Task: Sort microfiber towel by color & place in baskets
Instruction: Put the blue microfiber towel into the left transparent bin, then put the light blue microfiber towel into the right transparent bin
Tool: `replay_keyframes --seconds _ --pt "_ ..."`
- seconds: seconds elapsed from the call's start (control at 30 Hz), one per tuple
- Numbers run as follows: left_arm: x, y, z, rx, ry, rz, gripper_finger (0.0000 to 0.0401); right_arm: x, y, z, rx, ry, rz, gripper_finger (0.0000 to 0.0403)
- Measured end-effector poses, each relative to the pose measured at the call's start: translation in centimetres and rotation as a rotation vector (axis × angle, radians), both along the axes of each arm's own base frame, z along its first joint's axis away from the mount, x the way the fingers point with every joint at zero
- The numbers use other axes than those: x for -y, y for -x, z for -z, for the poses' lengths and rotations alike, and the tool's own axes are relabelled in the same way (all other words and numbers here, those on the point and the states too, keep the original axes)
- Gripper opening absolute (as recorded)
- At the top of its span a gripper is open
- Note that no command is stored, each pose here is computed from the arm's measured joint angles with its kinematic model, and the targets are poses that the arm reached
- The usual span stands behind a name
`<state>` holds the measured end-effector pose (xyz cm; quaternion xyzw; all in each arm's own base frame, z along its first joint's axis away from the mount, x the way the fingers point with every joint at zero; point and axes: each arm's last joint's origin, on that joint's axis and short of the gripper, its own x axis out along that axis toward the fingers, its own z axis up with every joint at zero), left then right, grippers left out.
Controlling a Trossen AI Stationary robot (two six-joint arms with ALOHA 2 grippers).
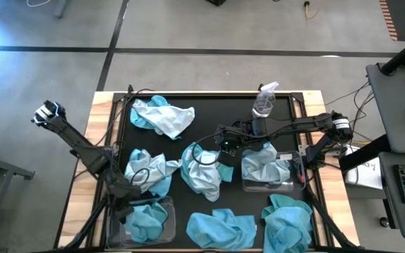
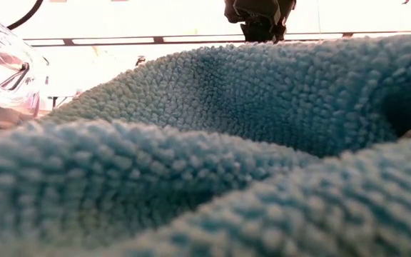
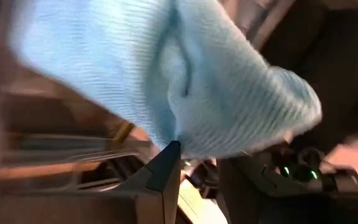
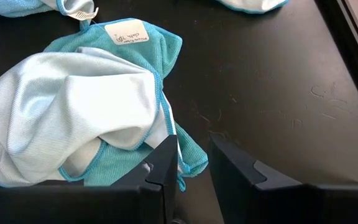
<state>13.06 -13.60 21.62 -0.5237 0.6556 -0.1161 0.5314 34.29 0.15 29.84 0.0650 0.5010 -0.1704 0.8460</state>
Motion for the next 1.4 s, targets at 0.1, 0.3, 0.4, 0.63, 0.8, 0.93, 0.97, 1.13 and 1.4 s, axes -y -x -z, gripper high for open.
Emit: replay_keyframes --seconds 0.1,0.3,0.4,0.63,0.8,0.93,0.97,1.13,1.4 --pt "0.0 0.0 0.1 -0.025 0.0 -0.012 0.0087 0.0 0.0 0.0 0.0 0.0 0.0 0.0082" --pt "0.1 -0.2 0.4 0.023 -0.022 0.03 0.0087 0.0 0.0 0.0 0.0 0.0 0.0 0.0082" --pt "0.2 -0.4 0.6 0.116 -0.061 0.069 0.0087 0.0 0.0 0.0 0.0 0.002 -0.003 0.0082" --pt "-0.5 -1.6 1.2 0.408 -0.253 0.101 0.0087 0.0 0.0 0.0 -0.003 0.017 -0.033 0.0082" --pt "-1.6 -2.3 1.0 0.52 -0.305 0.117 0.0087 0.0 -0.1 0.0 0.002 0.017 -0.033 0.0082" --pt "-2.4 -2.8 0.9 0.598 -0.34 0.142 0.0087 0.0 -0.1 0.0 0.002 0.017 -0.033 0.0082" --pt "-2.6 -2.9 0.8 0.612 -0.346 0.146 0.0087 0.0 -0.1 0.0 0.002 0.017 -0.033 0.0082" --pt "-2.9 -2.7 0.3 0.661 -0.336 0.16 0.0087 0.0 -0.1 0.0 0.001 0.017 -0.033 0.0082" --pt "-3.6 -1.6 -1.4 0.776 -0.306 0.158 0.0087 0.0 -0.1 0.0 0.002 0.017 -0.032 0.0082"
